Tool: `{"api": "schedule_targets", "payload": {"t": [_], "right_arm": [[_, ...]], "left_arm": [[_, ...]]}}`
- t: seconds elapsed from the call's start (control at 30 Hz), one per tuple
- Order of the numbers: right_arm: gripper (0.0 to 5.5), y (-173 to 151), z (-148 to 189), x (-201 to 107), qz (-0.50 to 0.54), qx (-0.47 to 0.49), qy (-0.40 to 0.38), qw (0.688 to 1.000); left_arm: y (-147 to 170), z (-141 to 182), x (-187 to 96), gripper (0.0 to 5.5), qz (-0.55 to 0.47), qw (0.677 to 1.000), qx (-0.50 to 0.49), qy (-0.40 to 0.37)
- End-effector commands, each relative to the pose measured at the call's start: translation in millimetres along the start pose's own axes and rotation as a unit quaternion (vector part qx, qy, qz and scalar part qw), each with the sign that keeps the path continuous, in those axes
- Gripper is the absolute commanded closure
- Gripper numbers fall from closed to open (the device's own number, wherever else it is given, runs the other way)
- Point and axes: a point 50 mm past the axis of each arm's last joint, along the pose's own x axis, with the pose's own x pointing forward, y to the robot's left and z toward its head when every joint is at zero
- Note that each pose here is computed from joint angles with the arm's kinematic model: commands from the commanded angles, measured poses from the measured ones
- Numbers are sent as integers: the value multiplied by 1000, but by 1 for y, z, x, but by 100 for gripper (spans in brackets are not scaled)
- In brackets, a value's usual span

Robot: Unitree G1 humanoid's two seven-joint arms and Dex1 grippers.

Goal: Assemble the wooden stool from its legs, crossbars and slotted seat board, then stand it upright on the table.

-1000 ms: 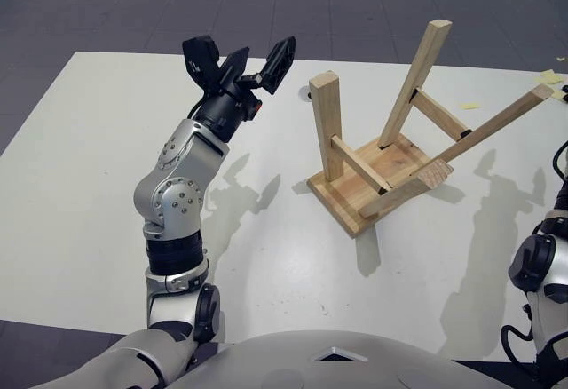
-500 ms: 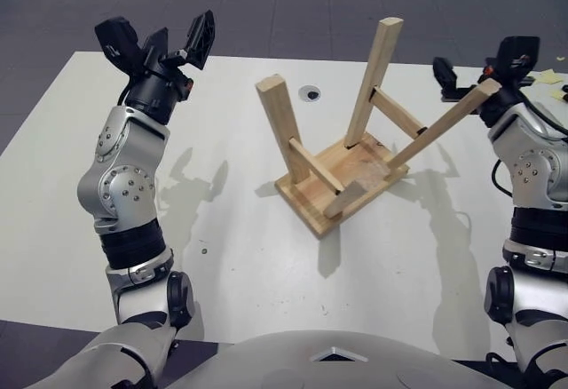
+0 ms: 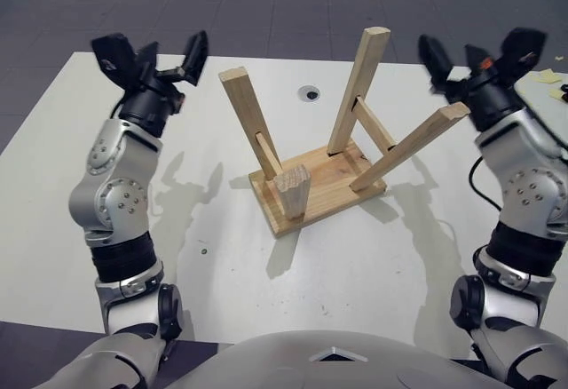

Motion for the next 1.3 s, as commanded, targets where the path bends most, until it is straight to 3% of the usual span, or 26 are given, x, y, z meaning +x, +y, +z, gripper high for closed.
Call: {"api": "schedule_targets", "payload": {"t": [0.03, 0.13, 0.23, 0.37, 0.43, 0.53, 0.63, 0.83, 0.93, 1.07, 1.3], "right_arm": [[10, -45, 10, -9, 2, -23, 15, 1000], [10, -75, 6, -36, 53, -37, 74, 995], [10, -99, 0, -68, 94, -62, 161, 981], [10, -93, -13, -90, 187, -64, 270, 942], [10, -78, -30, -97, 252, -63, 330, 907], [10, -58, -59, -105, 321, -85, 396, 856], [10, -42, -79, -102, 358, -106, 399, 838], [10, -33, -103, -82, 321, -197, 320, 870], [10, -31, -114, -79, 297, -211, 291, 885], [10, -17, -126, -95, 335, -165, 311, 874], [10, 1, -129, -113, 367, -110, 334, 861]], "left_arm": [[11, 5, -33, 11, -94, 991, 62, 72], [25, 0, -71, 11, -187, 963, 52, 186], [36, 0, -108, 11, -286, 905, 8, 314], [23, -7, -113, 11, -381, 839, -2, 389], [5, -19, -110, 11, -431, 808, -9, 402], [-15, -36, -100, 11, -476, 780, 1, 407], [-33, -46, -93, 11, -508, 762, 18, 402], [-67, -53, -75, 11, -524, 784, 36, 330], [-83, -54, -66, 11, -504, 815, 30, 283], [-91, -62, -59, 11, -458, 850, 24, 260], [-72, -80, -33, 11, -304, 922, 60, 233]]}}
